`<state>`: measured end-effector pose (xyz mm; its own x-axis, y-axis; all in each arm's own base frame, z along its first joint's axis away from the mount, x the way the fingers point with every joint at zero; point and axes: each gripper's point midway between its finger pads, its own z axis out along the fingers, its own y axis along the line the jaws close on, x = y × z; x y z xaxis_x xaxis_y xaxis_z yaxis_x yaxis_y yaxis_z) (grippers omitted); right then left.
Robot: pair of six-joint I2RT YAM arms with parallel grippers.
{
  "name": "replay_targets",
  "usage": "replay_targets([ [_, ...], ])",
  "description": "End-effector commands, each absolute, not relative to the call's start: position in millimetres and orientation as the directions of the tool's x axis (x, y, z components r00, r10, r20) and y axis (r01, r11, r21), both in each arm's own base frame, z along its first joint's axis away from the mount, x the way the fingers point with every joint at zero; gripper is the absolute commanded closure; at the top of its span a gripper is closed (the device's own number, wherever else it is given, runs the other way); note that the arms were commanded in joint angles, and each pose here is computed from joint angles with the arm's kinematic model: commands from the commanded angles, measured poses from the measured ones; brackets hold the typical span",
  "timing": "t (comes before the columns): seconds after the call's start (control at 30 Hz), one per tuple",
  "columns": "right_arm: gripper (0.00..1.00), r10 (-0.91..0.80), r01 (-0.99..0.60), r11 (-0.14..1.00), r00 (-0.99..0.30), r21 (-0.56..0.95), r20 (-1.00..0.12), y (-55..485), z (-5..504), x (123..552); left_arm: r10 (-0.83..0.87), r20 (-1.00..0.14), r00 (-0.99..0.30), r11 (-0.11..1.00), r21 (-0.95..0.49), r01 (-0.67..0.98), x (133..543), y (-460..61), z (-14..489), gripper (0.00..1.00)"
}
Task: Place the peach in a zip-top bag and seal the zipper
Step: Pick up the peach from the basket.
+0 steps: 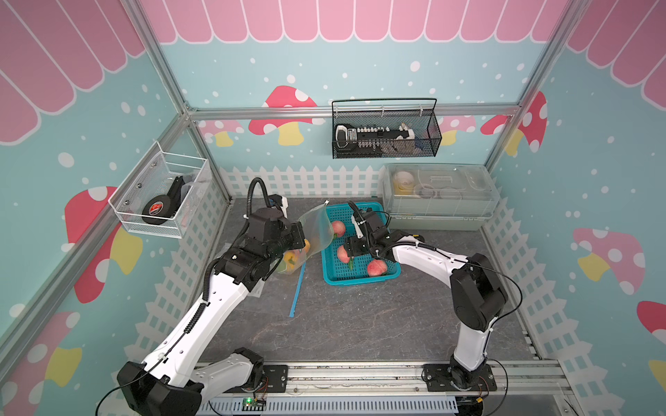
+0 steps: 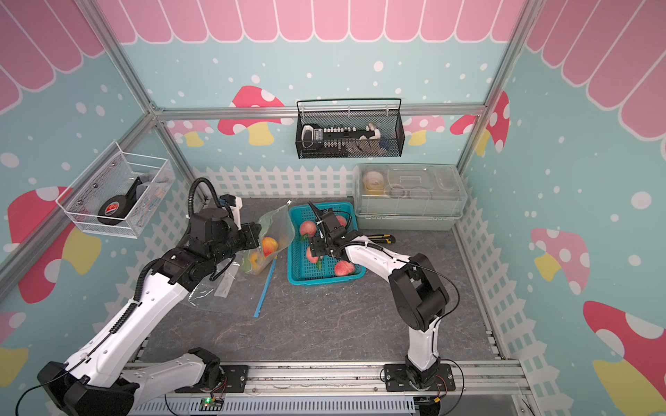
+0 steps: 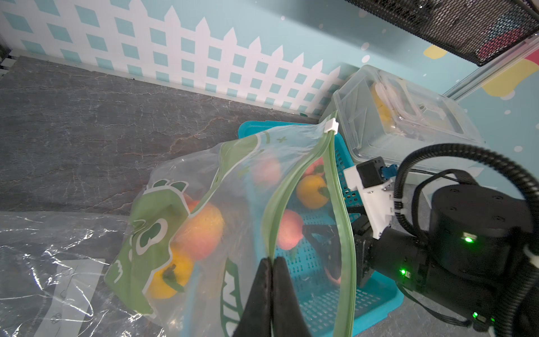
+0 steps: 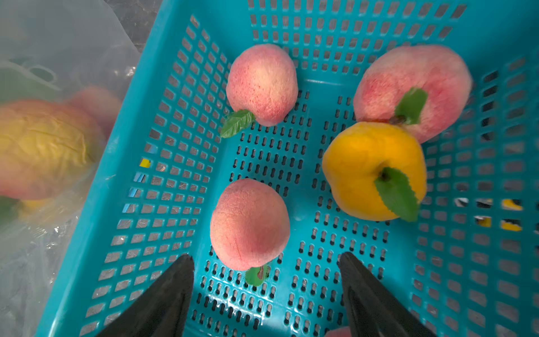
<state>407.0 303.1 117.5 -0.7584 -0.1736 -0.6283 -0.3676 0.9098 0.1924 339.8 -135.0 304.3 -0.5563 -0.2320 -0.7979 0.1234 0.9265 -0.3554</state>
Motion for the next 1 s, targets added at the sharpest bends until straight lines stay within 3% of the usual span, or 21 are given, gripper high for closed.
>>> replay_targets([
  [0.0, 0.19, -0.142, -0.358, 0.898, -0.787, 0.257, -0.601, 313.7, 107.4, 414.3, -0.246, -0.804, -0.541, 0.92, -0.369, 0.131, 339.7, -136.1, 308.6, 1.0],
  [0.63, 0.25, -0.149, -0.361, 0.868, -0.845, 0.342, -0.513, 336.1, 61.5, 422.3, -0.245, -0.805, -0.541, 0.923, -0.364, 0.124, 338.2, -133.2, 305.9, 1.0],
  [0.87, 0.35, -0.133, -0.349, 0.868, -0.848, 0.352, -0.514, 332.0, 65.6, 420.9, -0.249, -0.805, -0.539, 0.923, -0.366, 0.12, 337.7, -132.1, 305.6, 1.0],
  [0.97, 0.35, -0.097, -0.354, 0.86, -0.82, 0.367, -0.563, 327.8, 85.4, 422.1, -0.249, -0.805, -0.539, 0.923, -0.365, 0.119, 337.4, -131.5, 305.4, 1.0],
])
